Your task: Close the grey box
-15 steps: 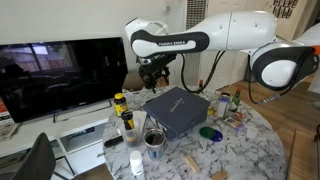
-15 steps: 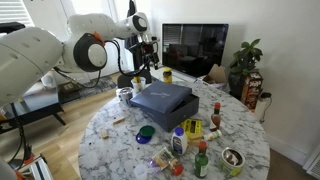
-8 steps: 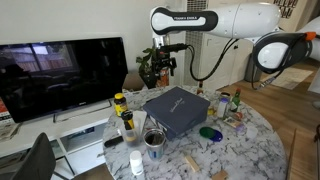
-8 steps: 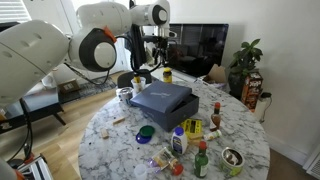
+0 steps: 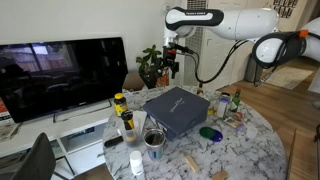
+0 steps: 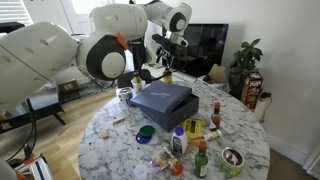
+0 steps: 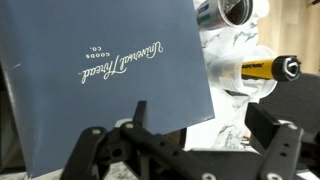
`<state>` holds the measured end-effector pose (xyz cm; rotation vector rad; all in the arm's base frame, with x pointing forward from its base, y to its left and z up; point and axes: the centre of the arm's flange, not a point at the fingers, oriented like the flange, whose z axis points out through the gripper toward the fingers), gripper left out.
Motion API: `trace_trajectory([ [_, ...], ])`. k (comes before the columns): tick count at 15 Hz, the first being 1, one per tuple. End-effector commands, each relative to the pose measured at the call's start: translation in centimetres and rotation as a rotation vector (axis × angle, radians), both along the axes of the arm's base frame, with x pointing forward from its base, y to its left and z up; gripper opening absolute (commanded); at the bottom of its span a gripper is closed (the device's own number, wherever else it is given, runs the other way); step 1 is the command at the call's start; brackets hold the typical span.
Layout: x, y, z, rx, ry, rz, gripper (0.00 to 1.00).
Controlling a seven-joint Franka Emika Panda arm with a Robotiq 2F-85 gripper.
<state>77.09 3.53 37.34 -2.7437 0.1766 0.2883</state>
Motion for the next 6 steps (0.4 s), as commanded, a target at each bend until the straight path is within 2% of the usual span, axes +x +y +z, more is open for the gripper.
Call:
trace_trajectory([
  [1, -7.0, -1.3, -2.9, 0.119, -0.006, 0.0, 1.0],
  [2, 0.1, -1.0, -0.7, 0.058, 0.006, -0.002, 1.0],
  [6, 0.1, -1.2, -0.7, 0.061, 0.003, -0.003, 1.0],
])
